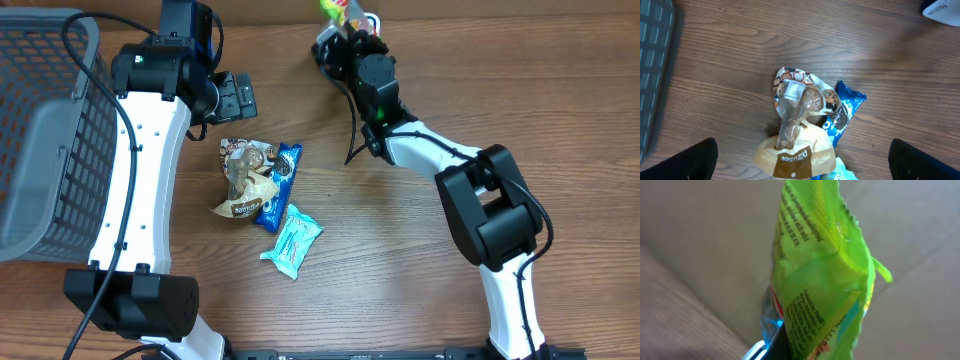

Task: Scan the item barcode
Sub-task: 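Hold the green packet over the white scanner with the right gripper, then carry the green packet right and set it on the table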

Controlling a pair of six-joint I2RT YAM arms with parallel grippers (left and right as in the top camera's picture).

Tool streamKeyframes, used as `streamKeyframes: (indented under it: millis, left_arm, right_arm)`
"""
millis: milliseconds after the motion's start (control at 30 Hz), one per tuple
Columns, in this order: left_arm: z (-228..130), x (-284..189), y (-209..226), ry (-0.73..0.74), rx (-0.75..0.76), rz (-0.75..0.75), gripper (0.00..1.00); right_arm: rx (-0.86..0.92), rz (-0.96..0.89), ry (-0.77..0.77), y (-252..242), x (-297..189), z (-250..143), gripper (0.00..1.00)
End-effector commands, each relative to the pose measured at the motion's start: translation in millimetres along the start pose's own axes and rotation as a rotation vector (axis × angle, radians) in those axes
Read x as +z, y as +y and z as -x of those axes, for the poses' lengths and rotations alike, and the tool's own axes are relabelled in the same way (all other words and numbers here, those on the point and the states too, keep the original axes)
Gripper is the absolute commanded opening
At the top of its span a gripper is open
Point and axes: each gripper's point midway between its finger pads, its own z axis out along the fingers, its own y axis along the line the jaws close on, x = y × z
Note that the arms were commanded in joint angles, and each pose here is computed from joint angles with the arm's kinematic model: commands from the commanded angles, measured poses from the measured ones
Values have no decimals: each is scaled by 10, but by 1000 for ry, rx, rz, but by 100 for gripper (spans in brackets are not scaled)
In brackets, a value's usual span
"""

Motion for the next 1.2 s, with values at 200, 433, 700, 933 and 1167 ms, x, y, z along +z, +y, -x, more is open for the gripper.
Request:
streamKeyframes:
  millis: [200, 433, 700, 933, 1167]
  left_arm:
    - [49, -80, 0, -29, -4, -1, 100]
    - [49, -80, 0, -29, -4, -1, 100]
    - [49, -80, 0, -29, -4, -1, 100]
    - [49, -80, 0, -29, -4, -2, 100]
    - [49, -80, 0, -29, -4, -1, 100]
  right_arm:
    - [-38, 24, -153, -82, 5, 362, 4]
    - [45, 81, -169, 31, 3, 354, 4]
    - [351, 64, -178, -68, -16, 469, 4]
    - [690, 148, -70, -250, -164, 769, 4]
    - [953, 248, 178, -732, -732, 1003, 4]
